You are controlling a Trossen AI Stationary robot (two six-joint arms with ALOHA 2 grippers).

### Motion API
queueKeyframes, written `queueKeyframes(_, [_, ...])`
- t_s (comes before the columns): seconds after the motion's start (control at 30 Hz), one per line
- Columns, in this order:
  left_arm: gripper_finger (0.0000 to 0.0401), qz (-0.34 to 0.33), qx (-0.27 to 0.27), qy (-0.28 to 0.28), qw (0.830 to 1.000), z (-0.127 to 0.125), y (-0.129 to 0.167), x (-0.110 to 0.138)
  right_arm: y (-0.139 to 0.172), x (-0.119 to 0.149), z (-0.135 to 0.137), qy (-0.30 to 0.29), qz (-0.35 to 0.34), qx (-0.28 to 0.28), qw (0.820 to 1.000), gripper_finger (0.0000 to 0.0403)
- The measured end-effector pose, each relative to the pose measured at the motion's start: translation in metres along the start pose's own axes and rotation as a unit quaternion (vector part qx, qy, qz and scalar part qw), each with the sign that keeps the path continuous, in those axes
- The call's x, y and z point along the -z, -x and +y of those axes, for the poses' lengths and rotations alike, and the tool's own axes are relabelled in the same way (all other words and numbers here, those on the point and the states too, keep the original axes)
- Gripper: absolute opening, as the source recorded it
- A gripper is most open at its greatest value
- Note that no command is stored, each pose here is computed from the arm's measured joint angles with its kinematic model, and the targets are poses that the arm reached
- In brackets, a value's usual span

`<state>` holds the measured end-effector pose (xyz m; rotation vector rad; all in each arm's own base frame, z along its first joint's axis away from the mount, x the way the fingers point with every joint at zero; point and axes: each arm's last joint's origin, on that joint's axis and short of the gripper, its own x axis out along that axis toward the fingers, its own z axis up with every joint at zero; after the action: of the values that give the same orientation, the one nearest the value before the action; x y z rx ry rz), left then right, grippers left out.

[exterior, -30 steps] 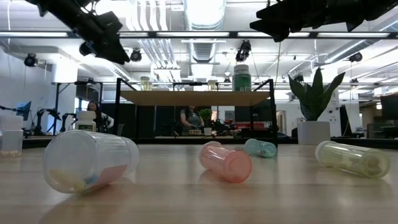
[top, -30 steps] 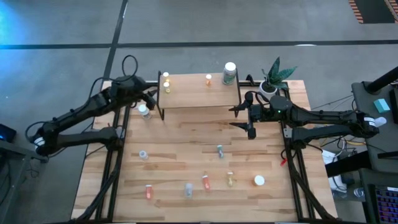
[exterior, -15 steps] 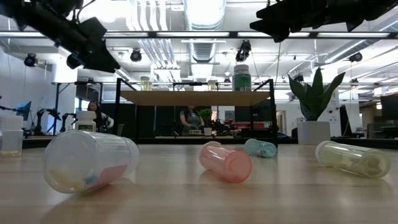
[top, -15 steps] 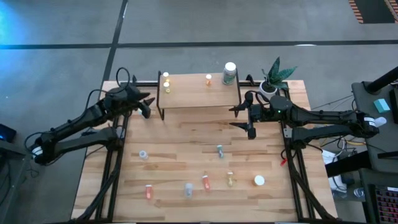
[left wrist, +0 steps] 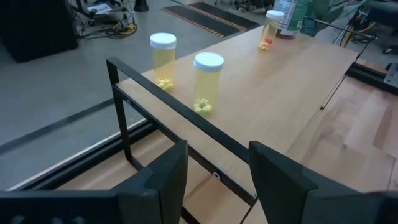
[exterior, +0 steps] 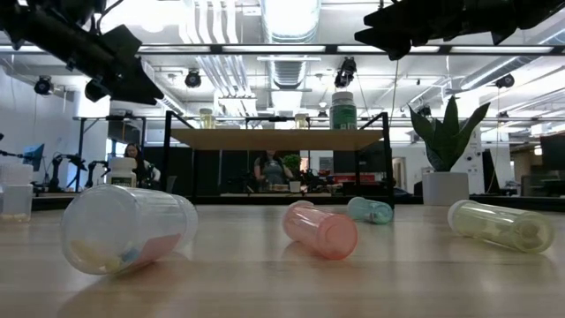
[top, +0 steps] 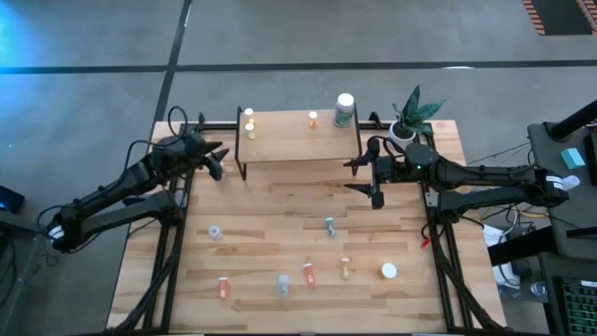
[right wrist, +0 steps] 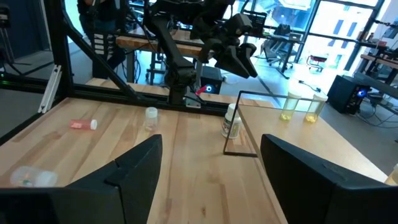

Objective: Pick and place medicine bottles onto shelf by color
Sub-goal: Put the transparent medicine bottle on the shelf

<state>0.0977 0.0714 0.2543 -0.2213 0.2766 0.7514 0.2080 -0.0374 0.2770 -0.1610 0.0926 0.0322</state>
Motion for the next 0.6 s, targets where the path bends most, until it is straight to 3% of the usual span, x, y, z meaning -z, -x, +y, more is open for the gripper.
queueKeyframes(0.6, [0.0154,0.021,-0.003,-0.007,1.000,-0.0006,-0.0072,0.0022,-0.0001,0.0001,0.0000,0.000,0.000,0.000,1.000,0.0263])
